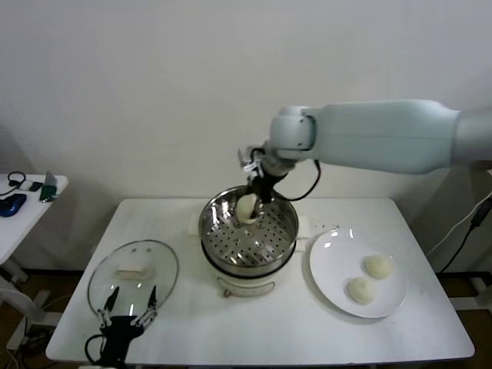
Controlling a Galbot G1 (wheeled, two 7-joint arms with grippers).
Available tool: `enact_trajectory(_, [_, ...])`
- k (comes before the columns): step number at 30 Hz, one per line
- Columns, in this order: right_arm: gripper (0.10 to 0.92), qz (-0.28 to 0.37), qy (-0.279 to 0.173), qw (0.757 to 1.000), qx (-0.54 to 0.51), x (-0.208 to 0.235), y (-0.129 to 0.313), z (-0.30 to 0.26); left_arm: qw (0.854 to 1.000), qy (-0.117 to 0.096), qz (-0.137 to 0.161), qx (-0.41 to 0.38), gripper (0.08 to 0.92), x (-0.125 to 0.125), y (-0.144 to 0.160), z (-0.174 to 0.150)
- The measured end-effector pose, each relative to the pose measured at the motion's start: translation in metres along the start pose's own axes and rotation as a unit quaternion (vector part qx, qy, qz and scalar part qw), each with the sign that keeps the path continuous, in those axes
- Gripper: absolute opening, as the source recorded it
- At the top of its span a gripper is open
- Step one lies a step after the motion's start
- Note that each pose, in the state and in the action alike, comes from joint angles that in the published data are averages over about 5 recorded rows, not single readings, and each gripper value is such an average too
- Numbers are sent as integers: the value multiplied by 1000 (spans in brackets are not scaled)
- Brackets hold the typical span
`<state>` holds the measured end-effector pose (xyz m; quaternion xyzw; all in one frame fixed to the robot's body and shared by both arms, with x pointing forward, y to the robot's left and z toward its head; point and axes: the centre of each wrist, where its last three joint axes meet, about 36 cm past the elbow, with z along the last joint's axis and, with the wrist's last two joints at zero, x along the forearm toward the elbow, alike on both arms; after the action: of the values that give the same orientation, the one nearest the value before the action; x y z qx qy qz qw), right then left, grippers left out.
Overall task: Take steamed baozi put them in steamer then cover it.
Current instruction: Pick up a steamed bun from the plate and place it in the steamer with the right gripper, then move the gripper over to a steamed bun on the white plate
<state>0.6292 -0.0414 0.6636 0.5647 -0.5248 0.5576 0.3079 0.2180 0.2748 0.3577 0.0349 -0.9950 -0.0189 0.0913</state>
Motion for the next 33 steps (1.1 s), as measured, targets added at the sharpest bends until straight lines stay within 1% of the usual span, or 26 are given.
enact_trajectory(8, [645, -11, 9, 1000, 12, -64, -1, -22, 1000, 0, -2, 2, 823, 5, -1, -1])
enact_trajectory(16, [645, -5, 10, 1000, 11, -89, -9, -31, 1000, 0, -5, 2, 823, 8, -2, -1])
enact_trajectory(19, [670, -3, 9, 1000, 11, -92, -10, -32, 1000, 0, -5, 2, 823, 9, -2, 0])
enact_trajectory(24, [778, 0, 7, 1000, 15, -91, -11, -31, 1000, -3, -4, 1, 823, 10, -2, -2])
enact_trajectory(26, [809, 1, 6, 1000, 17, -87, -12, -29, 1000, -4, -4, 0, 823, 10, -3, -3])
enact_trajectory(30, [822, 4, 5, 1000, 22, -68, -16, -18, 1000, -6, -2, -2, 823, 10, -3, -5])
enact_trajectory(33, [823, 5, 8, 1000, 23, -44, -19, 2, 1000, -8, -1, -3, 823, 10, -4, -7])
